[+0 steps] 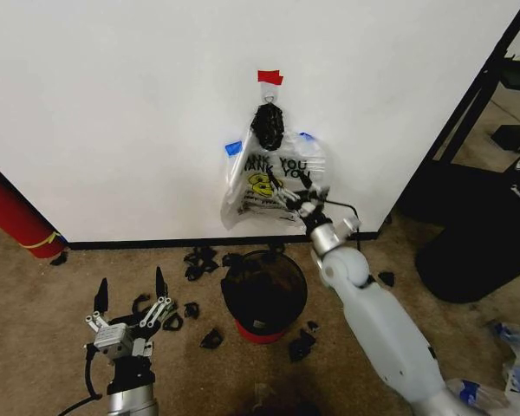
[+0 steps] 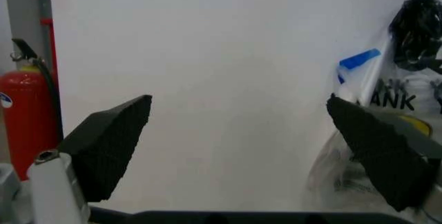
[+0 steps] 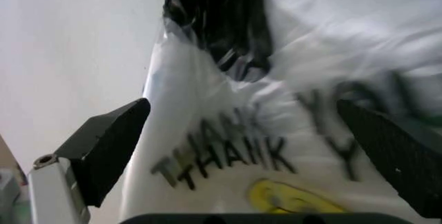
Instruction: Pick up the garbage bag from the wall and place it over the trash bin.
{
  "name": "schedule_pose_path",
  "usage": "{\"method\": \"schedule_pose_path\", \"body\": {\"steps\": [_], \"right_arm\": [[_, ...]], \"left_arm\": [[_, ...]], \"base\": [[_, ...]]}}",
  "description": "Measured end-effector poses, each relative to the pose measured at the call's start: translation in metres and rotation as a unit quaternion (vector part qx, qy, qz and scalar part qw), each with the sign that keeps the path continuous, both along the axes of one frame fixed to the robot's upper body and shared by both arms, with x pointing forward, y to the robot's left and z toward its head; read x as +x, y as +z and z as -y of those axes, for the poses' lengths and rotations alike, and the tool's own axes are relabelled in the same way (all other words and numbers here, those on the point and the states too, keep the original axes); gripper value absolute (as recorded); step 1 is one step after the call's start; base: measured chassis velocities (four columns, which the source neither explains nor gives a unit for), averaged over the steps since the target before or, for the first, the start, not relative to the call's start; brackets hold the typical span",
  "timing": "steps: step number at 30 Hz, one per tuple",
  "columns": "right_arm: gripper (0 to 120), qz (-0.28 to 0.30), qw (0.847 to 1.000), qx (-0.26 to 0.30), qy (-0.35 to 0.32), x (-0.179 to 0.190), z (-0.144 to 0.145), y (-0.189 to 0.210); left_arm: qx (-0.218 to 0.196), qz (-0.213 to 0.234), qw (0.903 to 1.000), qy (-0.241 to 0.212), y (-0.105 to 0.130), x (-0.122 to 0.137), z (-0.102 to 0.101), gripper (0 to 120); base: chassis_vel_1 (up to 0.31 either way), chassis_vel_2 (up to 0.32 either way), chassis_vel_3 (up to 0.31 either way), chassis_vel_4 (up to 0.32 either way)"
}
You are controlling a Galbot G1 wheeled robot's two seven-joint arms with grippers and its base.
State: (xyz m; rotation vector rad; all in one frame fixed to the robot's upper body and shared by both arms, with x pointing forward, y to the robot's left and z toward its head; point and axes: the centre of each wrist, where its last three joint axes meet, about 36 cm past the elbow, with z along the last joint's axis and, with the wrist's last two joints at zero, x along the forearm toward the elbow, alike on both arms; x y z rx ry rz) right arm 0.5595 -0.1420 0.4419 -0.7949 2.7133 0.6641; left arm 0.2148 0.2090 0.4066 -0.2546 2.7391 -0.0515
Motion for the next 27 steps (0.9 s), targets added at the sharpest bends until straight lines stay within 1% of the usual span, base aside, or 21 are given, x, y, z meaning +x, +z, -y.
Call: {"method": "schedule_pose_path", "body": {"steps": [1,4,7,11,17,23,27], "right_arm": [[100,-0.007,1.000,0.014,0.007,0.003,-0.007,0.001],[100,-0.015,0.999,0.030,0.014,0.005,-0.015,0.005],[100,-0.025,0.998,0.051,0.017,0.013,-0.027,0.011],[100,-0.041,0.997,0.070,0.009,0.022,-0.030,0.014],[100,-0.041,0.996,0.072,0.012,0.028,-0.031,0.019],[100,-0.034,0.997,0.072,0.018,0.031,-0.038,0.026],[100,-0.030,0.997,0.070,0.016,0.034,-0.040,0.031]], "left_arm": [[-0.001,0.001,1.0000,0.000,0.001,0.000,0.000,100],[-0.003,0.001,1.0000,0.001,0.001,0.000,0.001,100],[-0.009,0.000,1.0000,0.003,0.000,0.001,0.006,100],[-0.010,-0.001,0.9999,0.004,-0.001,0.001,0.006,100],[-0.015,-0.001,0.9999,0.008,-0.001,0.001,0.004,100],[-0.026,-0.001,0.9996,0.013,0.000,0.001,0.008,100],[-0.025,-0.003,0.9996,0.014,-0.001,0.001,0.006,100]], "base": [[0.000,0.000,0.000,0.000],[0.000,0.000,0.000,0.000],[0.000,0.000,0.000,0.000],[0.000,0.000,0.000,0.000],[0.000,0.000,0.000,0.000],[0.000,0.000,0.000,0.000],[0.000,0.000,0.000,0.000]]}}
